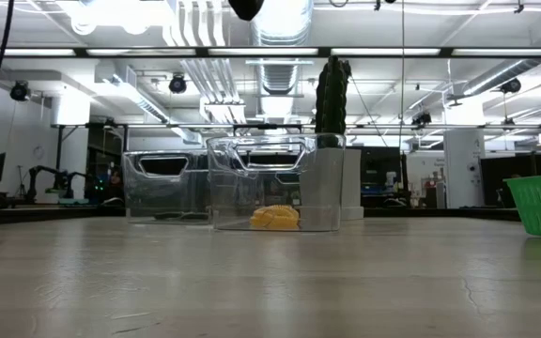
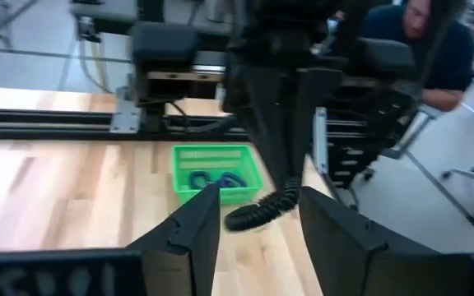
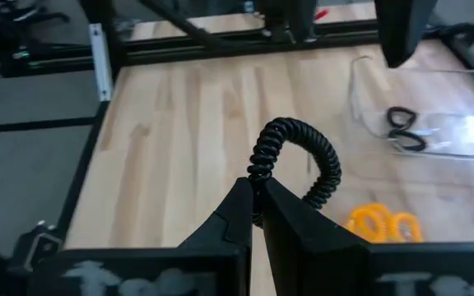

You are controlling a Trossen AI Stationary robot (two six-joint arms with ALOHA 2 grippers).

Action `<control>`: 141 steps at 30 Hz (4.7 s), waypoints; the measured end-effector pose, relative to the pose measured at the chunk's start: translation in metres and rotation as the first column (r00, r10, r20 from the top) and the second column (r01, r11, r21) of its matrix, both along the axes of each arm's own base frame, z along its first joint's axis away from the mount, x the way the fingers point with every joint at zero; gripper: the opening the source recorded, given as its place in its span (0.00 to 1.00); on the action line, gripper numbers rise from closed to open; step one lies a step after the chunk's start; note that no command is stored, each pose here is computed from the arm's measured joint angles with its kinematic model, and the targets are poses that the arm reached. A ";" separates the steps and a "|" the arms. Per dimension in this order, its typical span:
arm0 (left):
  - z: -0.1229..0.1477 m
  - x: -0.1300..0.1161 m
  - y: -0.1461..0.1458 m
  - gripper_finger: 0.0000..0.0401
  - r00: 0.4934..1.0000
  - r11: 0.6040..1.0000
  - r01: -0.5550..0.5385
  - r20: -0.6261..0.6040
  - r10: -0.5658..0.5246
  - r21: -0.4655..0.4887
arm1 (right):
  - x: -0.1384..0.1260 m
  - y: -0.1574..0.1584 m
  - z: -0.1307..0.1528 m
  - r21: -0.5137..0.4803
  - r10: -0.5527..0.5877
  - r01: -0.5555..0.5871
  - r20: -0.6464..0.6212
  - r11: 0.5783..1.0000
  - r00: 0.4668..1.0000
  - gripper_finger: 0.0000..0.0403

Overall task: Sort spring keychains
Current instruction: Put the black spring keychain into the left transparent bin

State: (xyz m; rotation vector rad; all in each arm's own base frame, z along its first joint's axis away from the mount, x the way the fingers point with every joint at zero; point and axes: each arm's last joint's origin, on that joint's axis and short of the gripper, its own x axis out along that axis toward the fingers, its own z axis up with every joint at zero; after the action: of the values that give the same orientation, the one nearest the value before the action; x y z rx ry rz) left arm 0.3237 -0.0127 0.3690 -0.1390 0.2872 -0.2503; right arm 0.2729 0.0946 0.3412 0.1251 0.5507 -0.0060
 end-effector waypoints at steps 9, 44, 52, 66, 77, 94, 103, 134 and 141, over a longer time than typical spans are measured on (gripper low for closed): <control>-0.002 -0.001 -0.003 0.40 0.997 0.997 0.079 -0.021 -0.079 -0.020 | 0.005 -0.012 0.001 0.134 0.100 -0.096 -0.019 0.986 0.995 0.03; -0.019 0.000 -0.013 0.40 0.996 0.996 0.084 -0.014 -0.083 0.022 | 0.018 -0.032 0.010 0.299 0.173 -0.190 0.083 0.935 0.981 0.03; -0.016 0.000 -0.013 0.40 0.996 0.996 0.084 0.012 -0.084 0.022 | 0.020 -0.037 0.012 0.297 0.157 -0.183 0.110 0.937 0.981 0.03; -0.011 0.002 -0.013 0.28 0.994 0.997 0.081 0.067 -0.082 0.011 | 0.021 -0.039 0.013 0.293 0.143 -0.172 0.116 0.940 0.983 0.03; -0.011 0.002 -0.013 0.04 0.995 0.997 0.080 0.064 -0.080 0.009 | 0.022 -0.039 0.016 0.295 0.141 -0.182 0.156 0.938 0.978 0.03; -0.019 0.000 -0.009 0.02 0.999 0.999 -0.028 -0.026 0.029 0.024 | 0.019 -0.040 0.009 0.295 0.140 -0.157 0.075 0.943 0.987 0.20; -0.034 -0.011 0.010 0.02 0.936 0.955 -0.256 -0.210 0.283 0.149 | 0.013 -0.040 -0.002 0.327 0.122 -0.094 -0.064 0.940 0.991 0.35; -0.109 -0.080 0.148 0.02 0.416 0.726 -0.634 -0.674 0.611 0.266 | -0.035 -0.008 0.008 0.187 0.004 0.023 -0.140 0.982 0.990 0.36; -0.134 -0.083 0.146 0.04 0.402 0.711 -0.663 -0.691 0.601 0.233 | -0.039 -0.007 0.015 0.207 0.009 0.011 -0.098 0.978 0.995 0.36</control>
State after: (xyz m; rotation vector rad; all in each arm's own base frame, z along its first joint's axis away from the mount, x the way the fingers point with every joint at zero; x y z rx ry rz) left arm 0.2410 0.1329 0.2347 -0.4262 1.0178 0.6159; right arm 0.2336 0.0872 0.3560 0.3302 0.6490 0.0445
